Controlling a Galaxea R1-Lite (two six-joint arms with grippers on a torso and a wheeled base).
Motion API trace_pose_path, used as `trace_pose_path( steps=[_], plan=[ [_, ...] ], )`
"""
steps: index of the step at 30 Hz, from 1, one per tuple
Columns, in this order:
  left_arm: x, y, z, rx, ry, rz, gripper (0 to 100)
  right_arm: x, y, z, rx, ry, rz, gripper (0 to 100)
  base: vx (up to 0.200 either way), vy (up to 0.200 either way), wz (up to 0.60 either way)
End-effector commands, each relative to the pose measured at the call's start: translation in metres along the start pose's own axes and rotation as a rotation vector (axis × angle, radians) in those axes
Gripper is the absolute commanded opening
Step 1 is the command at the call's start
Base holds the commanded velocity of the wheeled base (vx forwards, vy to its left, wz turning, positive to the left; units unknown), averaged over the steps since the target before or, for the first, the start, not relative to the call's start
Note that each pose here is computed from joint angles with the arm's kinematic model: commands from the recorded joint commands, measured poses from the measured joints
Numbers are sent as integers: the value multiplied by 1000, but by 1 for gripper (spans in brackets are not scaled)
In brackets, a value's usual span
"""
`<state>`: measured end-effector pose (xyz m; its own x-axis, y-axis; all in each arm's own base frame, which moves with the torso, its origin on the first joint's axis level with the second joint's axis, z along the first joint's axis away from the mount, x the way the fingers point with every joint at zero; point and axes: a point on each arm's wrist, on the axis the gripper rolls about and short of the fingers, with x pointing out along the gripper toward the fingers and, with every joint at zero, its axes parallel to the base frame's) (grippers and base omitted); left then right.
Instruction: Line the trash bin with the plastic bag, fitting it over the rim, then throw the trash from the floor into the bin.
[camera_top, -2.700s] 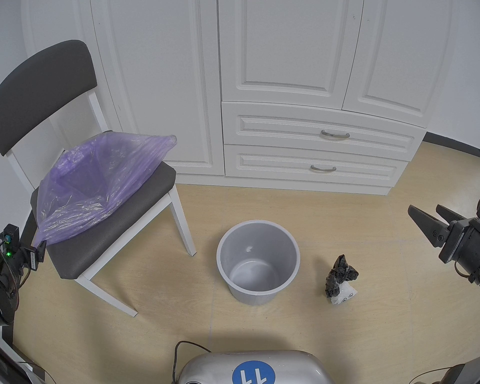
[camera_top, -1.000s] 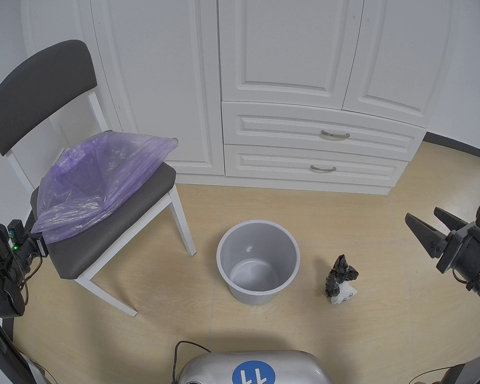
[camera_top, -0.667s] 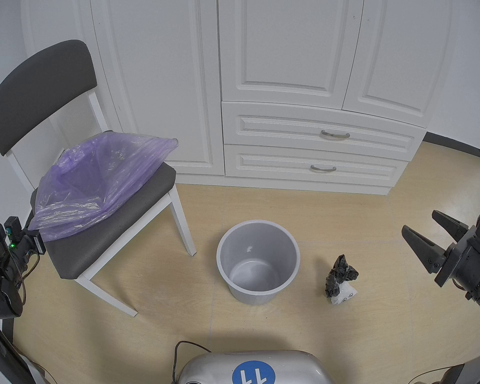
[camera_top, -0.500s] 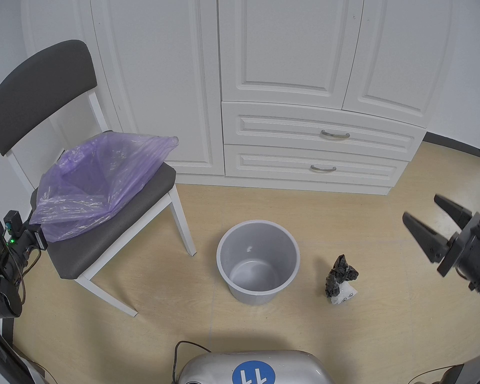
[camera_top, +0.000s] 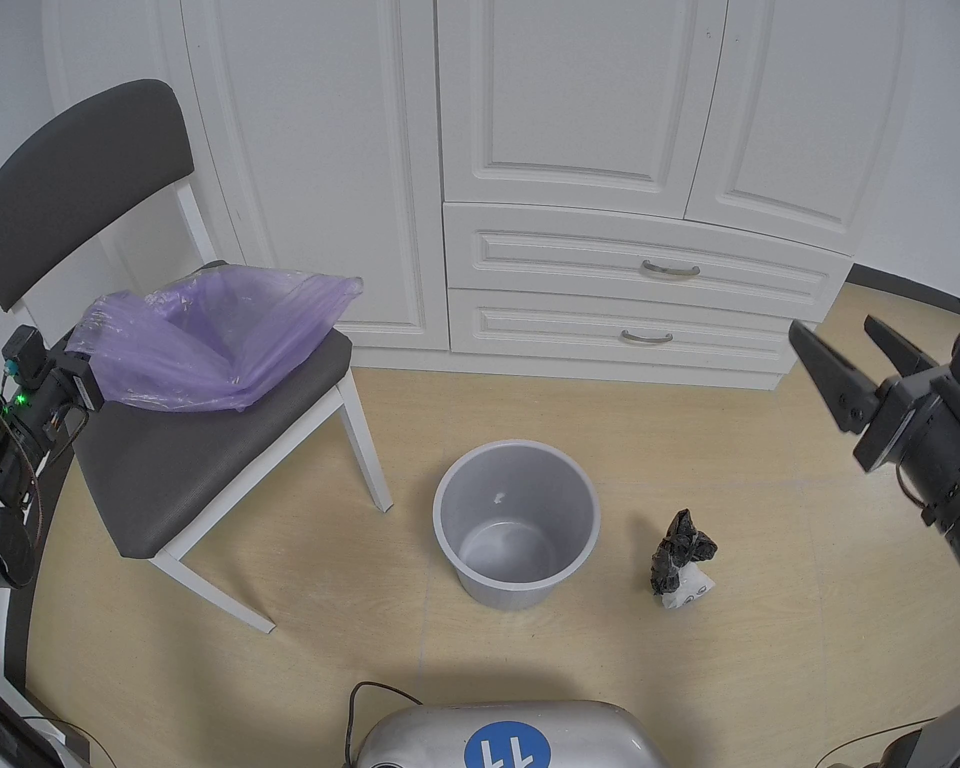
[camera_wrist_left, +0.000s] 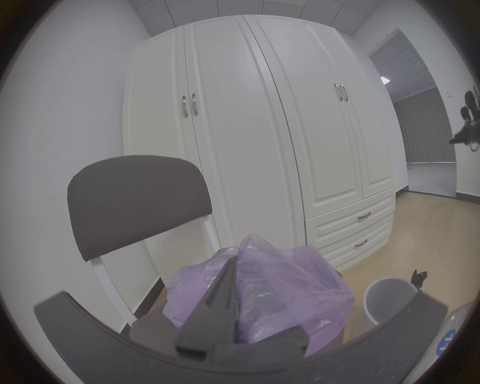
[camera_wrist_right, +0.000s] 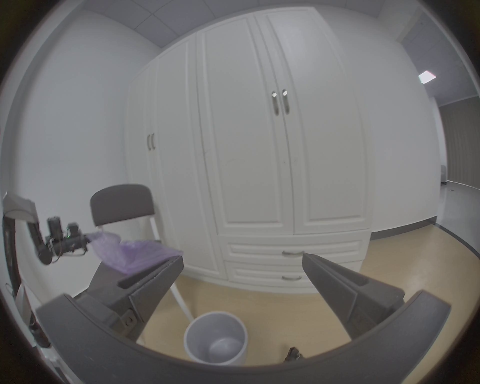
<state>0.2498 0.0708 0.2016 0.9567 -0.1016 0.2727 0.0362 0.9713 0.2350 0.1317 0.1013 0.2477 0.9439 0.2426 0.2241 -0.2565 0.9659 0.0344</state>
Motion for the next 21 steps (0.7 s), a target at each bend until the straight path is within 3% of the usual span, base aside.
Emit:
trace_pose_path(
  steps=[1, 5, 8, 12, 21],
  plan=[
    [-15, -22, 42, -4, -71, -65, 0, -8, 17, -28, -31, 98, 91, 100, 0, 0, 0],
    [-25, -29, 52, -21, -43, -88, 0, -1, 27, -40, -39, 130, 117, 100, 0, 0, 0],
    [-34, -30, 61, -24, -40, -92, 0, -4, 49, -47, -11, 98, 163, 100, 0, 0, 0],
    [-40, -31, 68, -14, -62, -87, 0, -3, 58, -58, -50, 94, 103, 100, 0, 0, 0],
    [-40, -34, 68, -18, -65, -100, 0, 2, 64, -65, -43, 78, 96, 100, 0, 0, 0]
  ],
)
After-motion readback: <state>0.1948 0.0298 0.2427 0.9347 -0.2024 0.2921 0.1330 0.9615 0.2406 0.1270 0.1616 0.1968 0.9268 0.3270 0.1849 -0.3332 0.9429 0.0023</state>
